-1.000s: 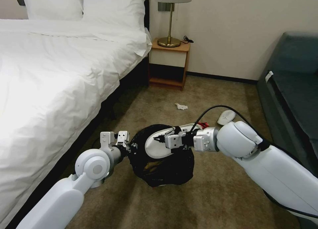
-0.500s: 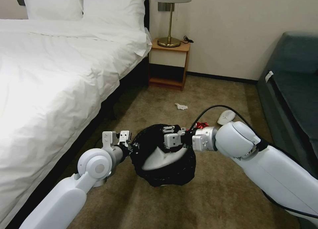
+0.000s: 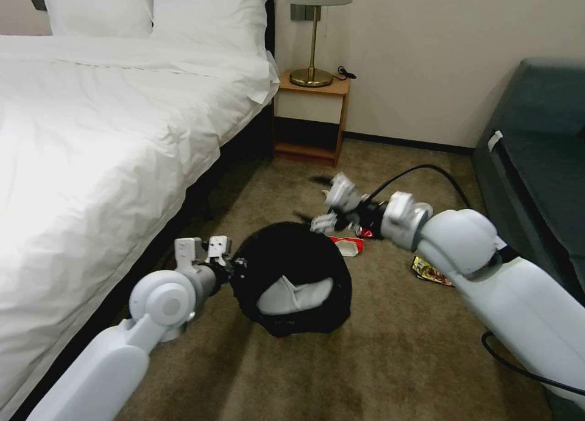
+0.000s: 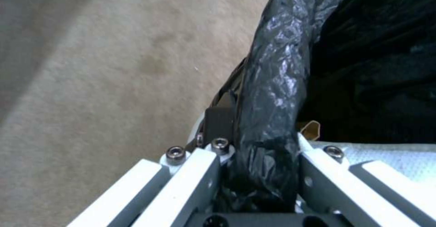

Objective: Pick up the trash bin, then pick up the garbage on the floor and place it into the trash bin.

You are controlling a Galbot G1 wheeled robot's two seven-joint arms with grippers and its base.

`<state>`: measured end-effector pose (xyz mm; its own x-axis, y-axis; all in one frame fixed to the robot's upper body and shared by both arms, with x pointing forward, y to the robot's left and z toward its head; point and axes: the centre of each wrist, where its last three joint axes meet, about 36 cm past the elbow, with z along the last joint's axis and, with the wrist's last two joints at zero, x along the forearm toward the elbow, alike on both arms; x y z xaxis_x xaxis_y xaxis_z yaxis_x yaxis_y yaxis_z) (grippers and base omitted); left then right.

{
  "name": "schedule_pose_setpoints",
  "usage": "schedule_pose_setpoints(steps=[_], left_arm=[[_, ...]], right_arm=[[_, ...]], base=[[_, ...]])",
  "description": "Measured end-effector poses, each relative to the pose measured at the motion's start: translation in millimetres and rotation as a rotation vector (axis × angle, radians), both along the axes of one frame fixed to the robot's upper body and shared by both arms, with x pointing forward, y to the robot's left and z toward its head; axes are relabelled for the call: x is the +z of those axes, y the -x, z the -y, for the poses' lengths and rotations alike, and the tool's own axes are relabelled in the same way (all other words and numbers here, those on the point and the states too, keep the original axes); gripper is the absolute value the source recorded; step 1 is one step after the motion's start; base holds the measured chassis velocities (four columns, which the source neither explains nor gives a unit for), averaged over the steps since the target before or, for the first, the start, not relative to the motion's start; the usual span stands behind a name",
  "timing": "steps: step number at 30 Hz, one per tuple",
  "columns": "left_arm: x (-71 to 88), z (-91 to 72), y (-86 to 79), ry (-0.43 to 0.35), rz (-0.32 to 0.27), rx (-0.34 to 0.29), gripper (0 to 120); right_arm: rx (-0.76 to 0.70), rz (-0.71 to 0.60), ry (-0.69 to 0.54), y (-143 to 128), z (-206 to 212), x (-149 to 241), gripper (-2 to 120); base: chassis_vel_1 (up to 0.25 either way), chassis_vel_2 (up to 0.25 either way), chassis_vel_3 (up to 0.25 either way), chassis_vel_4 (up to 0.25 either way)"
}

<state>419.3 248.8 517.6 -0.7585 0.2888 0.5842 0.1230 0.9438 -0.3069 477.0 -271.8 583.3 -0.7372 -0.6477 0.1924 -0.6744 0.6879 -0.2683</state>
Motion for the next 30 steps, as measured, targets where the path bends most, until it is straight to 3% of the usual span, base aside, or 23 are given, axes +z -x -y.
schedule_pose_setpoints(steps=[4,12,19,30], left_arm=[[12.8,-10.6,-0.1,0.011,0.013,0.037,3],[34.2,-17.2,-12.6,0.038,0.04,0.077,3],[44.2,-26.6,-18.3,0.043,0.051,0.099,3],[40.0,-55.8,10.9,-0.036,0.023,0.135,3]], right_arm=[[-0.115,-0.111,-0.05,-12,58,-36,100],[-0.155,-0.2,-0.032,0,110,-105,100],[-0.234,-0.184,-0.086,25,112,-137,100],[-0.487,-0.105,-0.233,65,91,-164,100]], base=[[0.0,0.0,0.0,0.0],[0.0,0.0,0.0,0.0],[0.0,0.0,0.0,0.0],[0.0,0.0,0.0,0.0]])
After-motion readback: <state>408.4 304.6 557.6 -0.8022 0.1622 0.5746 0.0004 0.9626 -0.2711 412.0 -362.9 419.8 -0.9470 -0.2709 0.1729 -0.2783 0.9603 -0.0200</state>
